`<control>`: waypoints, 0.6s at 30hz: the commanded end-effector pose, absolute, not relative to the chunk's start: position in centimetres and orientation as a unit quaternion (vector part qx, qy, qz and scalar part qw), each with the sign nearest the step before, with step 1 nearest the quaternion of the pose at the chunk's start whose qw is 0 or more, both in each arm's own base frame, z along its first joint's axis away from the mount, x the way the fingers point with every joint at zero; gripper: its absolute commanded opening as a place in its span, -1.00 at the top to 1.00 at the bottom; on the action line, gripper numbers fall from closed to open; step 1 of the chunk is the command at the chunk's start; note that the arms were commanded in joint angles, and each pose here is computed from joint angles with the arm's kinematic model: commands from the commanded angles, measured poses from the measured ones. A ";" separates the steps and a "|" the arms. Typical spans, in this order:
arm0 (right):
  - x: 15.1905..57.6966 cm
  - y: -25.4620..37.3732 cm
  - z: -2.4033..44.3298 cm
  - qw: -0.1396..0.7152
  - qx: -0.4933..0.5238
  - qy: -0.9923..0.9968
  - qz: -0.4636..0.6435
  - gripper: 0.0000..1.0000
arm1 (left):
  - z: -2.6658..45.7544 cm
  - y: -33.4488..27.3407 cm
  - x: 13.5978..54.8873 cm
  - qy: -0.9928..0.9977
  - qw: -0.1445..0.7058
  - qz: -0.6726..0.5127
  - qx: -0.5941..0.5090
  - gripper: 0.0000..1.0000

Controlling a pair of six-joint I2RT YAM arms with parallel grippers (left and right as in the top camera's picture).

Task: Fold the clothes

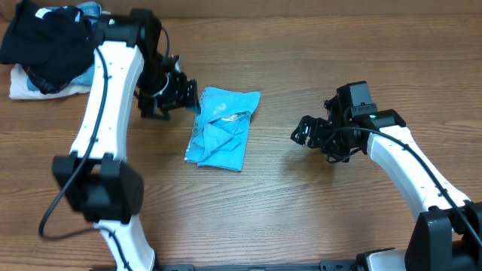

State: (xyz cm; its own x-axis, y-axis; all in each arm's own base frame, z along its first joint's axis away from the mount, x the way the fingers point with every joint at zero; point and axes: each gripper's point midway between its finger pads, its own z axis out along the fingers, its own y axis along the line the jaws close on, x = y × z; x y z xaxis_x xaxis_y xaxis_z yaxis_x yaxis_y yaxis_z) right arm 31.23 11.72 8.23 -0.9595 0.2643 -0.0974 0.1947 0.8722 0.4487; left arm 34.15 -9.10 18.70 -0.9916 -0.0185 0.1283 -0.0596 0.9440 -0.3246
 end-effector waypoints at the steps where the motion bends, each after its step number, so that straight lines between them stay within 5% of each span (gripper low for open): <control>1: 31.6 11.9 8.3 0.086 0.115 0.964 0.225 -1.00 | 19.0 -9.1 32.3 -0.985 0.054 0.161 -0.012 -0.70; 12: 31.1 12.1 8.1 0.074 0.123 0.964 0.223 -1.00 | 9.2 -10.6 33.5 -0.980 0.047 0.191 0.015 -0.71; 18: 31.2 12.5 8.2 0.079 0.116 0.964 0.226 -1.00 | 8.5 -10.9 36.0 -0.980 -0.008 0.197 0.006 -0.80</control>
